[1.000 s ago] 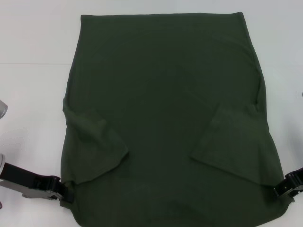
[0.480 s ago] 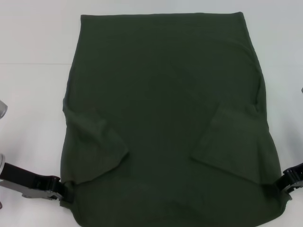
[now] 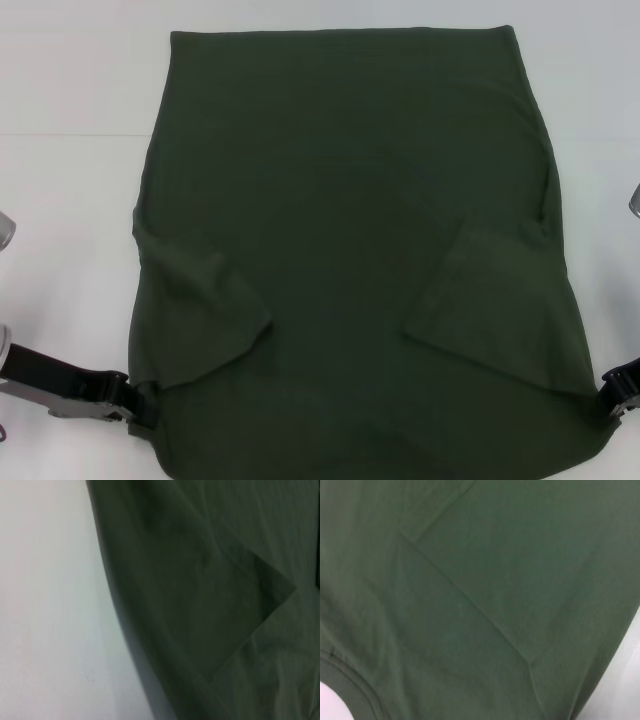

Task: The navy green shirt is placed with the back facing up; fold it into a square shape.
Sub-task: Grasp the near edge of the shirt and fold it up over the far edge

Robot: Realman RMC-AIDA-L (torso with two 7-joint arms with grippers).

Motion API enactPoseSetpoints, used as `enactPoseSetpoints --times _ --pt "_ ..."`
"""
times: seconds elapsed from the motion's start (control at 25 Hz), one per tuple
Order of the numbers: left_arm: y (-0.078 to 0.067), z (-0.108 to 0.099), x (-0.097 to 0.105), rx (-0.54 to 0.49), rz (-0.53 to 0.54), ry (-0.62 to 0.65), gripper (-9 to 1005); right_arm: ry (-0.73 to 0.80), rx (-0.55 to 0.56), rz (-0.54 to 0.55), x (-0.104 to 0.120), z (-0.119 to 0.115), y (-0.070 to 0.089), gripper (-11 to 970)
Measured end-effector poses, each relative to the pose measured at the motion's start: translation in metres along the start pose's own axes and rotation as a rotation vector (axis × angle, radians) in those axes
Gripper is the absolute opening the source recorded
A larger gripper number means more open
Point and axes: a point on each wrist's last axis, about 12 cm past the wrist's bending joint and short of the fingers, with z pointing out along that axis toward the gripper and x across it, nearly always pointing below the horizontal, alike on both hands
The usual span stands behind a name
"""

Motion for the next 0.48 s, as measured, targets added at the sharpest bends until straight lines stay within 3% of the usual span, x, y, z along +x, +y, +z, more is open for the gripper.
enactPoseSetpoints --times 0.12,0.36,0.48 --pt "0.0003 -0.0004 0.0004 0.001 0.0 -0.001 37 0.0 0.0 0.0 0.0 0.0 0.0 105" --pt "0.0009 -0.001 0.0018 0.007 0.001 0.006 36 0.005 -0.014 -0.02 -0.0003 -0.0015 0.0019 65" --pt "0.0004 -0.0029 0.0055 0.029 0.003 0.025 36 0.018 -0.074 -0.056 0.003 -0.0032 0.0063 64"
